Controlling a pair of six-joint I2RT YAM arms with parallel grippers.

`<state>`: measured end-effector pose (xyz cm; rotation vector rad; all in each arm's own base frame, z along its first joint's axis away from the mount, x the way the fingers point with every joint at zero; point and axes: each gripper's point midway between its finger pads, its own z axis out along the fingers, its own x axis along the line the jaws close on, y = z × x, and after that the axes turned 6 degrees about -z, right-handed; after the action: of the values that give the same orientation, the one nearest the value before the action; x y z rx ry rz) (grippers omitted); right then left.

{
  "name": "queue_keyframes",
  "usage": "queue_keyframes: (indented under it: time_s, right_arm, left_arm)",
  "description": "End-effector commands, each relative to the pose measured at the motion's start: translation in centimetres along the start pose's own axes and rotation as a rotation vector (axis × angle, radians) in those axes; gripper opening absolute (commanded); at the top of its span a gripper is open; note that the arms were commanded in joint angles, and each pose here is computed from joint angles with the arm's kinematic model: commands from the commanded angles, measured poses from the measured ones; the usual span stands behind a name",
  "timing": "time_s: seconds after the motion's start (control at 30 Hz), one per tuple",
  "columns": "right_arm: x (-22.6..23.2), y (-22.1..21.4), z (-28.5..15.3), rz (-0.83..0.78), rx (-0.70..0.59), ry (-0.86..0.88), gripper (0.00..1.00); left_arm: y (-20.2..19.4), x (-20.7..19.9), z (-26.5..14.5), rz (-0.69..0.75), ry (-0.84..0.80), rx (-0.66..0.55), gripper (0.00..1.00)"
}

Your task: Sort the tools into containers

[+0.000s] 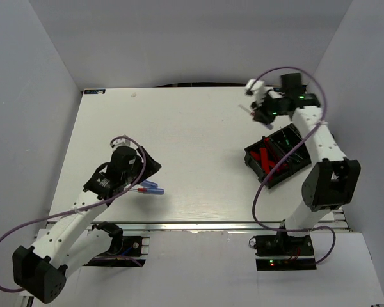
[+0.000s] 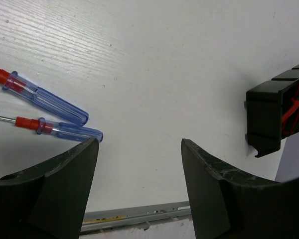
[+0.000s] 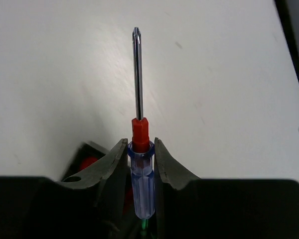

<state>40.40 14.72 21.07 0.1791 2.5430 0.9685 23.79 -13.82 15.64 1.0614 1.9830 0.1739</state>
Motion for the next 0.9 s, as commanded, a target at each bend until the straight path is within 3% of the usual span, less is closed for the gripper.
queue_keyframes:
  time_s: [0.0, 0.17, 0.4, 0.73, 0.87]
  right_arm:
    - [-6.6, -2.7, -6.1, 0.251, -0.012, -0.259, 0.0]
    - [-11.4, -11.1, -12.3, 0.418, 0.091, -0.462, 0.0]
    - [-13.8, -20.8, -14.4, 0.461, 0.21, -0.588, 0.0]
    - [-15.1, -25.6, -12.0, 0.504, 0.226, -0.566, 0.0]
    - [-14.6, -27.0, -10.8, 0.529, 0.238, -0.541, 0.16]
  left_arm:
    - [1.1, -2.0, 0.0, 0.03, -0.07, -0.015, 0.78]
    - [0.7, -1.9, 1.3, 0.046, -0.069, 0.022, 0.78]
    - [0.6, -2.4, 2.5, 0.064, -0.082, 0.072, 0.78]
    - [0.2, -1.7, 3.3, 0.033, -0.068, 0.112, 0.78]
    - [0.2, -1.5, 3.4, 0.018, -0.063, 0.116, 0.78]
